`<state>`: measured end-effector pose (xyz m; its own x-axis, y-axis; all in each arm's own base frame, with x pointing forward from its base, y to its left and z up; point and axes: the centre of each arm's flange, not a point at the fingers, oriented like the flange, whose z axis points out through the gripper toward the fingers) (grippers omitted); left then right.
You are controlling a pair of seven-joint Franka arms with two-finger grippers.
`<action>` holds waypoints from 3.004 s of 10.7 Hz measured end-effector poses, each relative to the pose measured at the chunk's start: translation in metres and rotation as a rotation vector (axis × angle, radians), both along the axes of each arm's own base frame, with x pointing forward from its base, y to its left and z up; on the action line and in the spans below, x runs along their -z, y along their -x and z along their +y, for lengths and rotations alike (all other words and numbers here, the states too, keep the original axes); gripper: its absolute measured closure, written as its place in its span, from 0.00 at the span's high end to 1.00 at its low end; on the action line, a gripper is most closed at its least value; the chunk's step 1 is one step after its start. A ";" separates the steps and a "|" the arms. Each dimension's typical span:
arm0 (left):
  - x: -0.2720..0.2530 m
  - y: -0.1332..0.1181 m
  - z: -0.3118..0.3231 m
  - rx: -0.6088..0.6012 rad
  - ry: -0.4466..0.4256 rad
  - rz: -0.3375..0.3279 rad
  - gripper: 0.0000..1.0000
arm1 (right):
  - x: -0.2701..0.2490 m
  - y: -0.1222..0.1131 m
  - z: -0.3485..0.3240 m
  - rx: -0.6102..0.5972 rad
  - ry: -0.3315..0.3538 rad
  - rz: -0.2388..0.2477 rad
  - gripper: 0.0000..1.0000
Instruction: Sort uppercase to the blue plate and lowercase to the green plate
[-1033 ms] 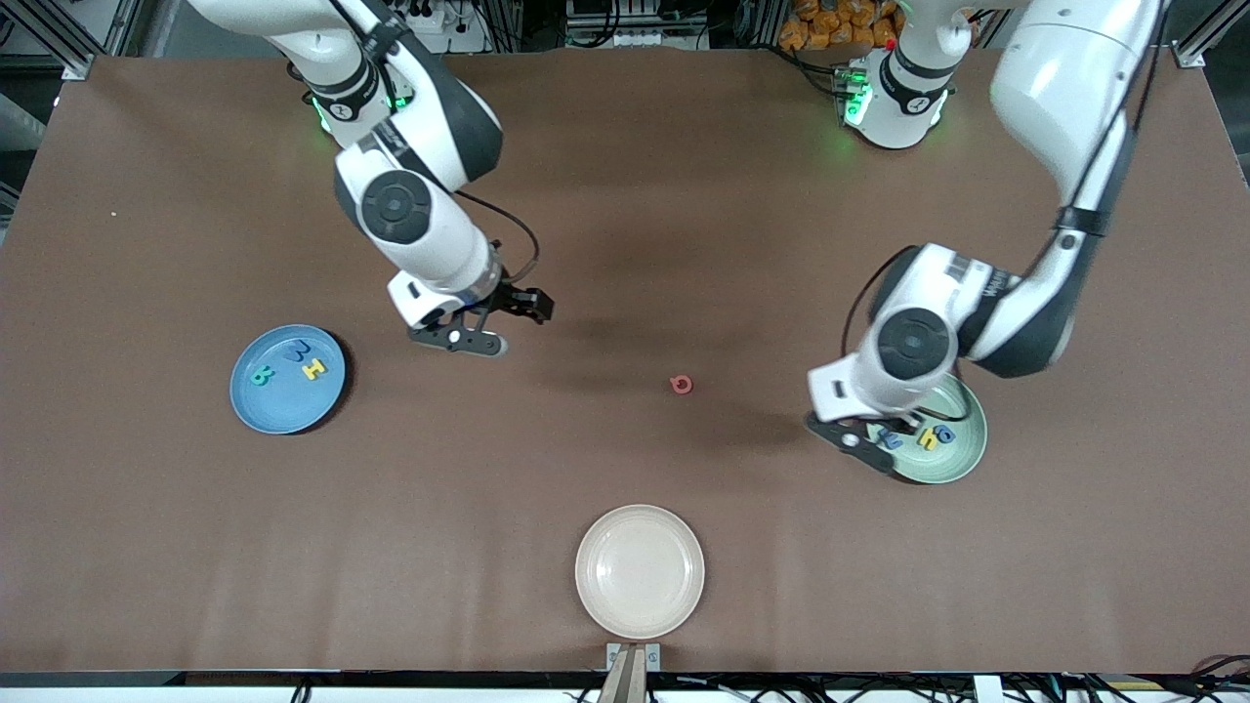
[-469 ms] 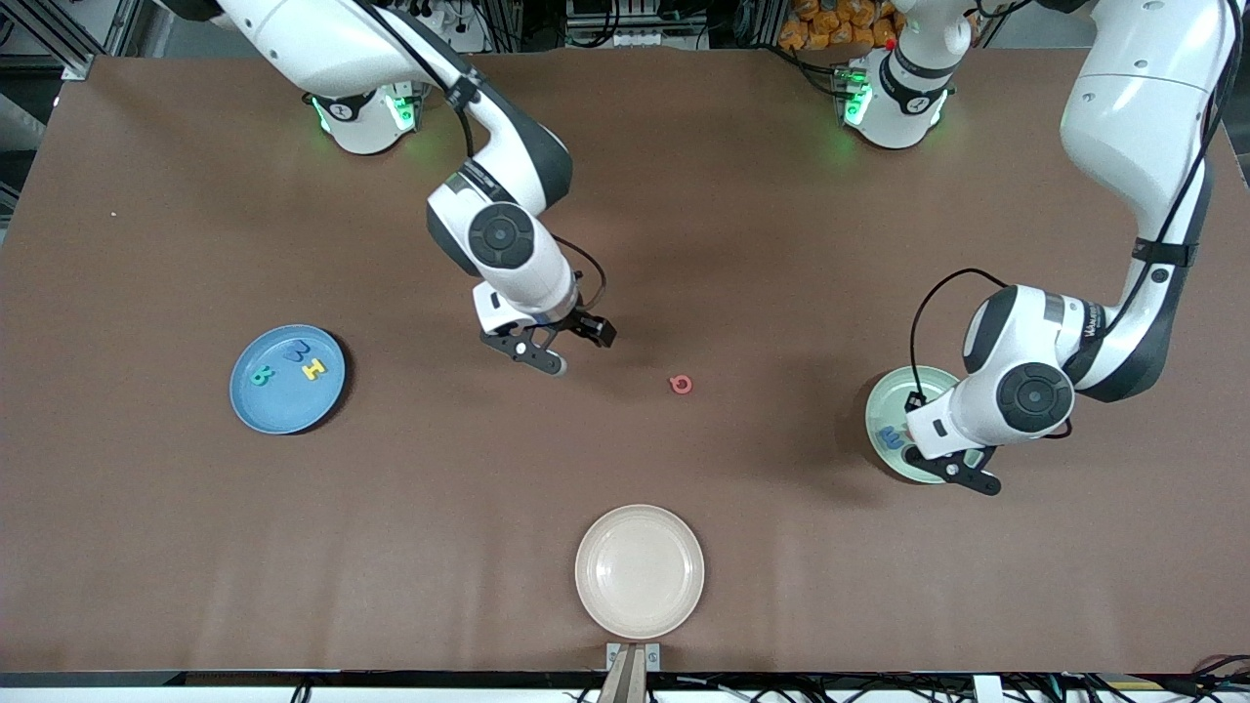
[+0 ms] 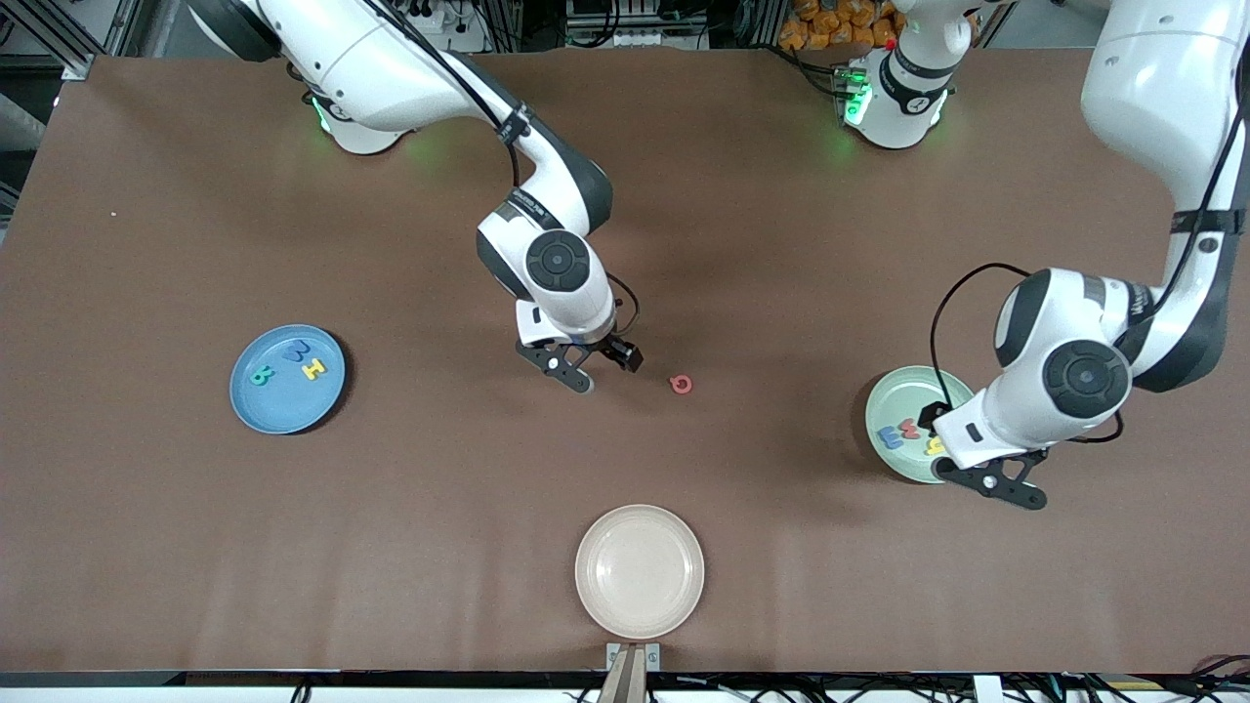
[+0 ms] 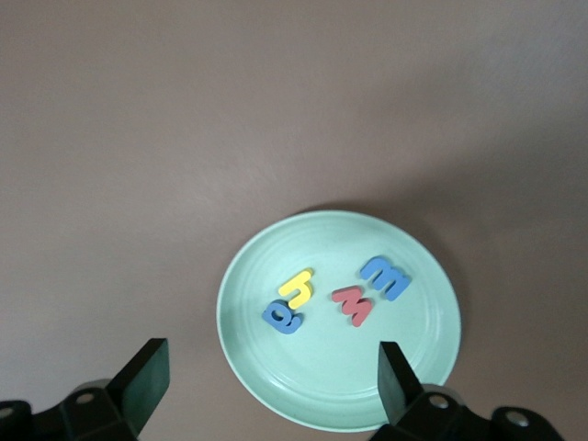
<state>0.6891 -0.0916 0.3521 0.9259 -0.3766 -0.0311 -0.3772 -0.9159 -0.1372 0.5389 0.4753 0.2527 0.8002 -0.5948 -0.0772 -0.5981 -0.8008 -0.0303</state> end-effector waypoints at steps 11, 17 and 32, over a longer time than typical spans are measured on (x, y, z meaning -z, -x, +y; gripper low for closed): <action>-0.256 0.080 0.039 -0.219 0.177 -0.049 1.00 | 0.039 -0.024 0.057 0.207 0.008 -0.063 1.00; -0.305 0.109 0.021 -0.264 0.163 -0.119 1.00 | 0.063 -0.015 0.074 0.315 -0.024 -0.070 0.98; -0.283 0.113 0.009 -0.324 0.147 -0.073 1.00 | 0.084 -0.025 0.075 0.720 -0.219 0.102 0.91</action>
<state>0.5757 -0.0821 0.6349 0.9957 -0.0589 0.0722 -0.0583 -0.9982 -0.0106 0.5643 0.5500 0.1692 0.2025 -0.9301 -0.3064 -0.9793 -0.1934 -0.0602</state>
